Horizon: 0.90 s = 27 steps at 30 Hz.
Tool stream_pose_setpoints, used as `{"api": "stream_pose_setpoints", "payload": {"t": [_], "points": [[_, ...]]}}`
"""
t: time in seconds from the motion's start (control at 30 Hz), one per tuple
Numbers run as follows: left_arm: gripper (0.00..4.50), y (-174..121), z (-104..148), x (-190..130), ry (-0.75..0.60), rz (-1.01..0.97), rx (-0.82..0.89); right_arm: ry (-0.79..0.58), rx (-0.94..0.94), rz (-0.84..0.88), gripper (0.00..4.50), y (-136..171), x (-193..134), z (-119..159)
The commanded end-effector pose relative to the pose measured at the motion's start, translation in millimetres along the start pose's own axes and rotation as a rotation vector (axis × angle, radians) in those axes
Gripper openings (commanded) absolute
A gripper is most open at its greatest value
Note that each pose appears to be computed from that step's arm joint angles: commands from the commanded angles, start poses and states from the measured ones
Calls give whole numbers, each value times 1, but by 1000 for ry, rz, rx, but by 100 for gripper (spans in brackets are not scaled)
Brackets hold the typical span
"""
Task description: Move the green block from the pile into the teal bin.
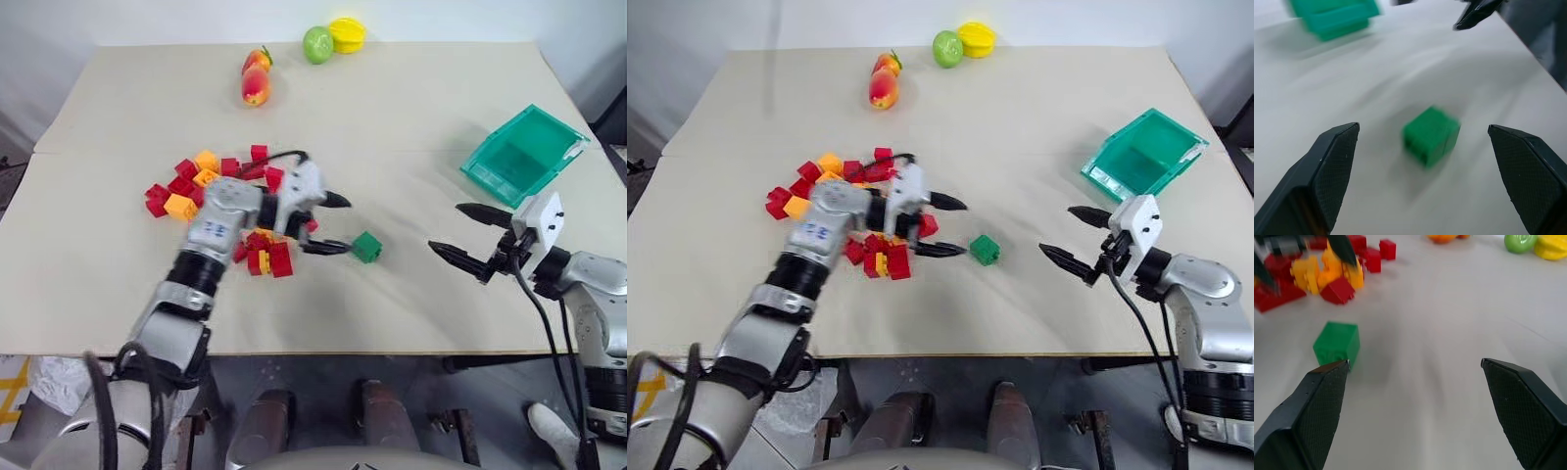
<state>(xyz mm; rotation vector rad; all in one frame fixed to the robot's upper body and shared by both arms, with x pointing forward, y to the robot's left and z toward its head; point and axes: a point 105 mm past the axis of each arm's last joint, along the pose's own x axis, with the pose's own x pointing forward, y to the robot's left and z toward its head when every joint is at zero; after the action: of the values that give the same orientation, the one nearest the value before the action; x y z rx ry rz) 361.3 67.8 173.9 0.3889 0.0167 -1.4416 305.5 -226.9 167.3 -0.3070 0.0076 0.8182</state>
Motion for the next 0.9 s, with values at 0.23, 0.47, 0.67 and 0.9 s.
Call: {"api": "stream_pose_setpoints", "payload": {"t": [0.23,0.47,0.67,0.9], "points": [[448,-19,-3,-100,-106,208,-100,155,-8,-30,450,-15,-57,11],[448,-50,-1,-152,-283,331,-103,244,-15,31,450,4,-45,21],[448,-69,-9,-140,-290,232,-68,214,74,67,450,35,17,14],[448,-65,-24,-109,-220,126,-42,248,92,70,450,44,78,-1]]}}
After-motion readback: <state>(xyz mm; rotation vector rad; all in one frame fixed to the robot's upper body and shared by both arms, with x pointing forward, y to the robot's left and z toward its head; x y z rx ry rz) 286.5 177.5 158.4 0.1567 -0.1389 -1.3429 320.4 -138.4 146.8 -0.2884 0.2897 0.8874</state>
